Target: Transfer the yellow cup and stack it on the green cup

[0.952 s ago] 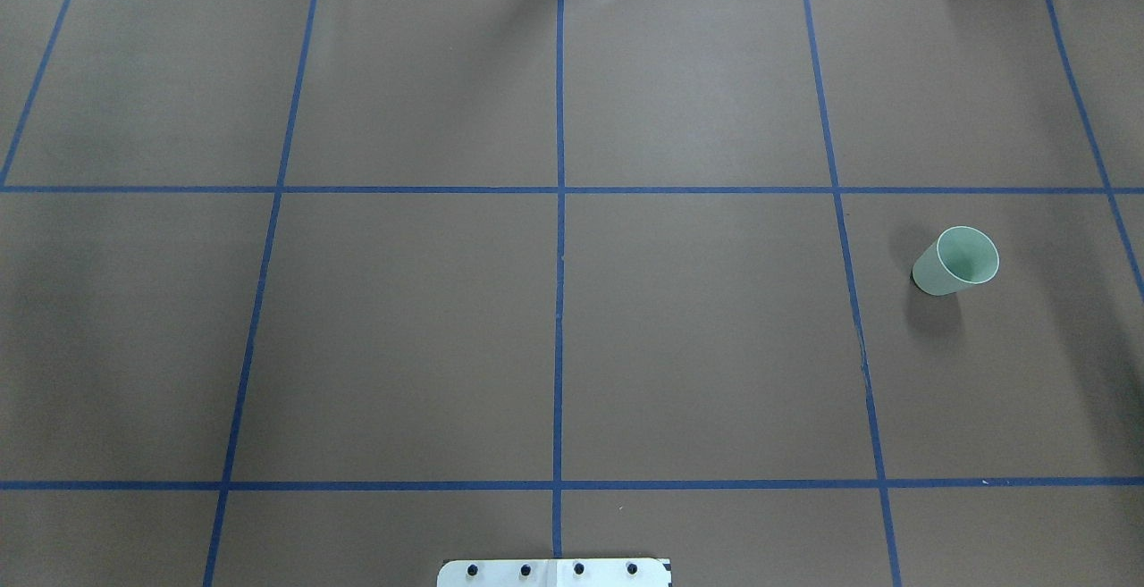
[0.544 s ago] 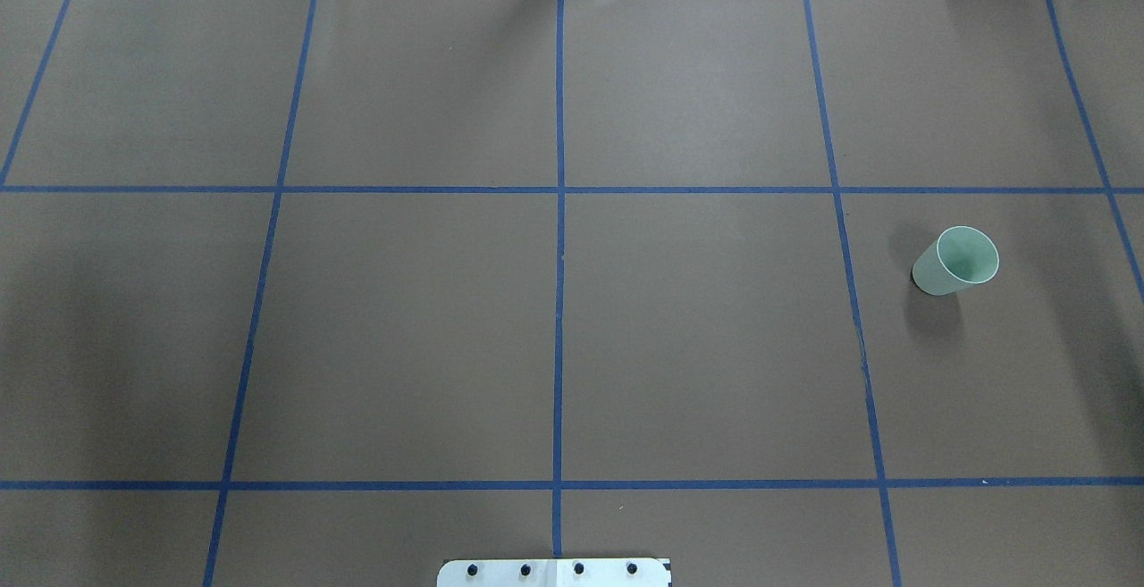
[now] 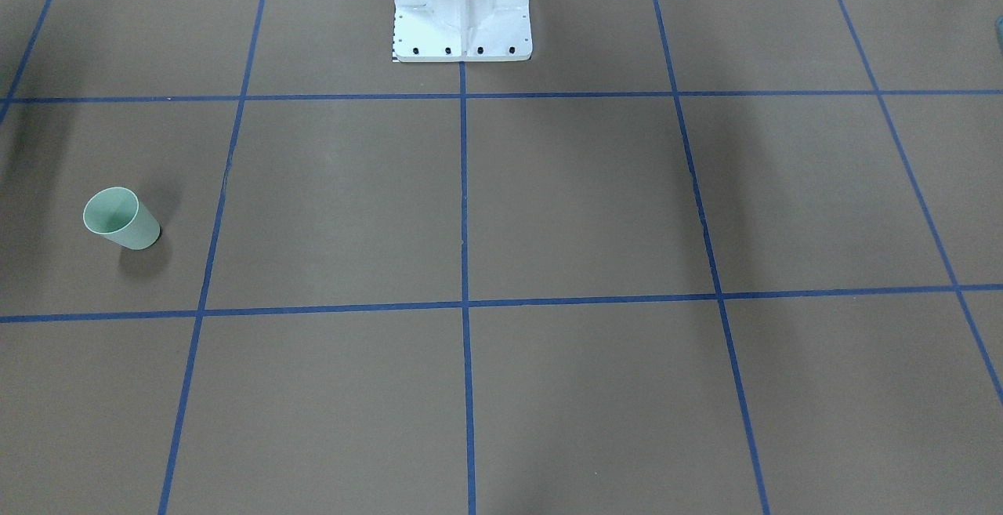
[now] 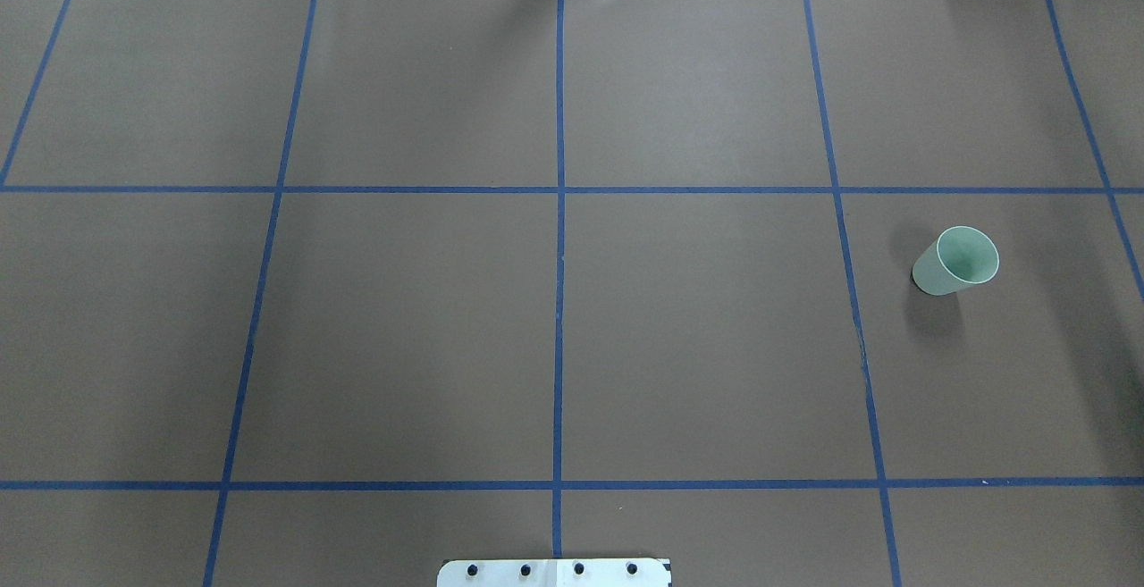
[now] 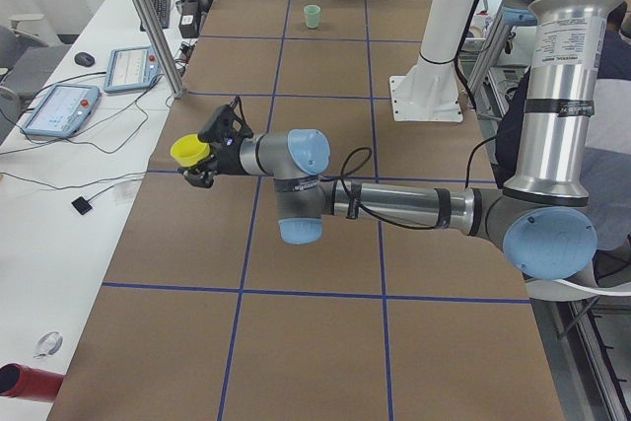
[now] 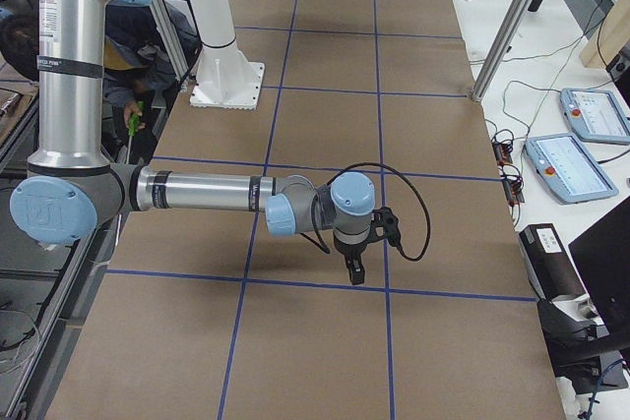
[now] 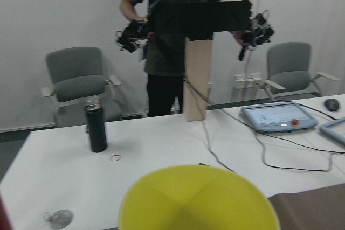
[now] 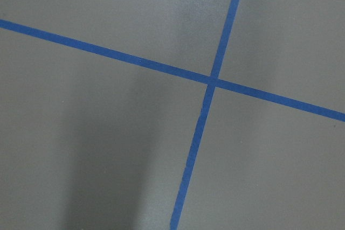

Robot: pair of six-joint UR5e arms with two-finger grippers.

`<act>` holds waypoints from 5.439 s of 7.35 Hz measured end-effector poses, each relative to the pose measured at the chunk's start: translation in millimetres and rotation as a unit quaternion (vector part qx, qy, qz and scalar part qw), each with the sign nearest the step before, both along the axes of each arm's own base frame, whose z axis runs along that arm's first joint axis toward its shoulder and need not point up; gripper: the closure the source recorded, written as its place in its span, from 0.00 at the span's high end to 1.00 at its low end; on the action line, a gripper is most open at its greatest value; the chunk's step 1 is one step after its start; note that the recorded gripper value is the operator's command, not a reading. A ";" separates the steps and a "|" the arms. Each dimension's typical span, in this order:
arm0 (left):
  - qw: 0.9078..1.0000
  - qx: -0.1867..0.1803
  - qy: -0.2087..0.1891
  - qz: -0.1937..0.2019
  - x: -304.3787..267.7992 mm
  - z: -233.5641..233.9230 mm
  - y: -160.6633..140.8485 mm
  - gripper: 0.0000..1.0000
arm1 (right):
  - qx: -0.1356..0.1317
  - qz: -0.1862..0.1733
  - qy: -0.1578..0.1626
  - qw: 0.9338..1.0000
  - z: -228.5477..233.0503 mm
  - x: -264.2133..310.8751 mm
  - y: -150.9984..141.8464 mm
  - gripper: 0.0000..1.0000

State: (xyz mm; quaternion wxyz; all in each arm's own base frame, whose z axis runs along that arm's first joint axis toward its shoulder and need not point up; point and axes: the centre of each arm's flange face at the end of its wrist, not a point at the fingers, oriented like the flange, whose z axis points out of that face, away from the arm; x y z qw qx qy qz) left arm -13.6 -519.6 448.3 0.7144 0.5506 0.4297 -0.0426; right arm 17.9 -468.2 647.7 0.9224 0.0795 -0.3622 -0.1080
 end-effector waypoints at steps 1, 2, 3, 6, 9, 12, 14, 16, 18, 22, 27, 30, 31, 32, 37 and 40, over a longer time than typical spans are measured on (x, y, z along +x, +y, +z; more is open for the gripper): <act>0.997 0.050 0.008 0.058 36.7 -31.0 2.5 0.00 | 0.001 0.000 0.000 1.000 -0.9 -0.1 -0.5 0.99; 0.989 0.094 0.018 0.109 82.0 -57.9 5.1 0.00 | 0.003 0.000 -0.001 1.000 -2.9 -0.3 -1.0 0.99; 0.978 0.134 0.031 0.157 132.5 -86.6 7.7 0.00 | 0.008 -0.002 -0.010 1.000 -9.8 -1.6 -1.2 0.99; 0.958 0.176 0.053 0.220 205.8 -127.2 18.8 0.00 | 0.021 -0.011 -0.051 0.998 -32.2 -7.2 -1.3 0.99; 0.939 0.209 0.080 0.262 285.0 -170.1 36.5 0.00 | 0.061 -0.011 -0.058 0.996 -74.8 -9.0 -23.8 0.99; 0.931 0.228 0.103 0.266 383.9 -205.8 63.2 0.00 | 0.101 -0.008 -0.096 0.990 -126.4 -13.4 -25.5 0.99; 0.925 0.246 0.096 0.272 422.4 -223.0 65.8 0.00 | 0.073 0.041 -0.150 0.985 -204.8 -40.1 -33.9 0.99; 0.916 0.304 0.050 0.256 436.0 -229.7 64.0 0.00 | 0.028 0.050 -0.180 0.982 -304.1 -125.0 -57.6 1.00; 0.903 0.358 -0.001 0.237 445.0 -230.7 60.5 0.00 | -0.021 0.043 -0.188 0.981 -412.0 -204.9 -72.7 1.00; 0.900 0.360 -0.017 0.246 466.2 -236.0 61.4 0.00 | -0.037 0.063 -0.195 0.978 -543.6 -340.6 -24.1 1.00; 0.900 0.354 -0.019 0.255 475.9 -227.9 67.2 0.00 | -0.008 0.073 -0.184 0.980 -568.2 -405.2 7.5 1.00; 0.899 0.355 -0.018 0.256 475.7 -225.7 69.0 0.02 | 0.010 0.052 -0.170 0.984 -564.2 -420.2 0.1 1.00; 0.899 0.356 -0.017 0.256 475.8 -225.6 69.5 0.02 | 0.014 0.044 -0.167 0.985 -564.5 -425.5 0.1 0.99; 0.899 0.356 -0.017 0.256 475.8 -225.5 69.8 0.02 | 0.016 0.038 -0.165 0.985 -565.8 -432.4 0.3 0.99; 0.899 0.356 -0.016 0.257 475.8 -225.7 70.1 0.03 | 0.023 0.022 -0.172 0.985 -552.7 -476.3 -11.8 0.64; 0.899 0.354 -0.018 0.257 476.3 -223.7 70.2 0.05 | 0.023 0.017 -0.174 0.984 -552.7 -479.1 -10.2 0.00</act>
